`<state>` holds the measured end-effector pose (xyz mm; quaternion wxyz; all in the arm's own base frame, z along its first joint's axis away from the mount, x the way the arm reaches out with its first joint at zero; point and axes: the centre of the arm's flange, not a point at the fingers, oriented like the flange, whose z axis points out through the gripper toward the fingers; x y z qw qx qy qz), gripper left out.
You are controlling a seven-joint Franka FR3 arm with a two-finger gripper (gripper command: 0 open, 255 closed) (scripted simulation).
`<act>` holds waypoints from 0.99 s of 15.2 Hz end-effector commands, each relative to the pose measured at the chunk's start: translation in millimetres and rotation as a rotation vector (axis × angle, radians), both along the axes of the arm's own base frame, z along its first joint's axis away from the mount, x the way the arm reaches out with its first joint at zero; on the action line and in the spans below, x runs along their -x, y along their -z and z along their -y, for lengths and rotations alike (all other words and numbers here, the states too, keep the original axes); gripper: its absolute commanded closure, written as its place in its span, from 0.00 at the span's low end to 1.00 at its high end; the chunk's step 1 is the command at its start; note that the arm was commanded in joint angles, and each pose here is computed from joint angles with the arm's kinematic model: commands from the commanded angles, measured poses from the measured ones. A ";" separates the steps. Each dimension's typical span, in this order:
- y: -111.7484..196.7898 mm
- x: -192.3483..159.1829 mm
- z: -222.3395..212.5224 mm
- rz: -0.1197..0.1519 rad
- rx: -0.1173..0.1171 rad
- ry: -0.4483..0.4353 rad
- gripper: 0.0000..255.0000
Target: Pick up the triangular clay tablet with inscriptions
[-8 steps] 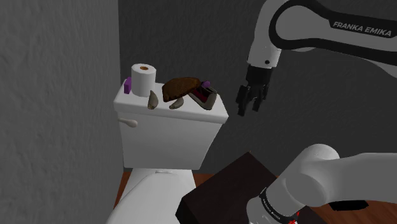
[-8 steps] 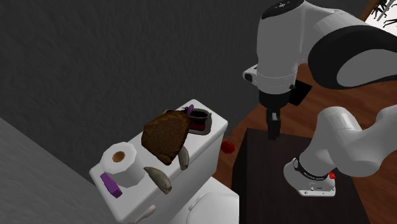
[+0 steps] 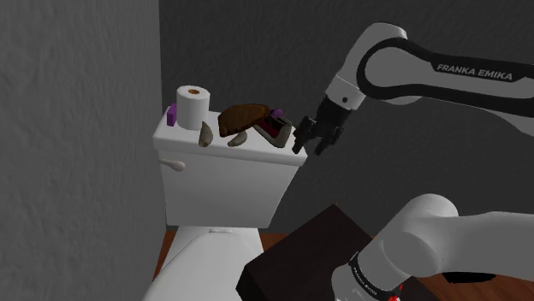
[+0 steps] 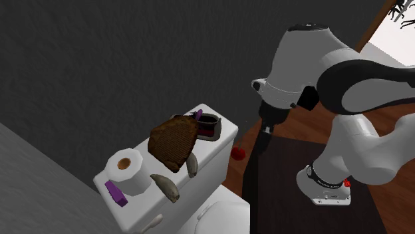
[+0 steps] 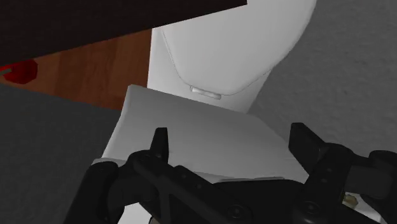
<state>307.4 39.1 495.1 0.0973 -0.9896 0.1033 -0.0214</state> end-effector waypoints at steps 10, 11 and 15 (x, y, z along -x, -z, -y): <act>47.0 -53.0 -5.2 0.560 -0.250 0.396 0.00; 50.0 -59.0 -5.0 0.610 -0.273 0.431 0.00; 58.9 -84.0 -2.7 0.809 -0.363 0.573 0.00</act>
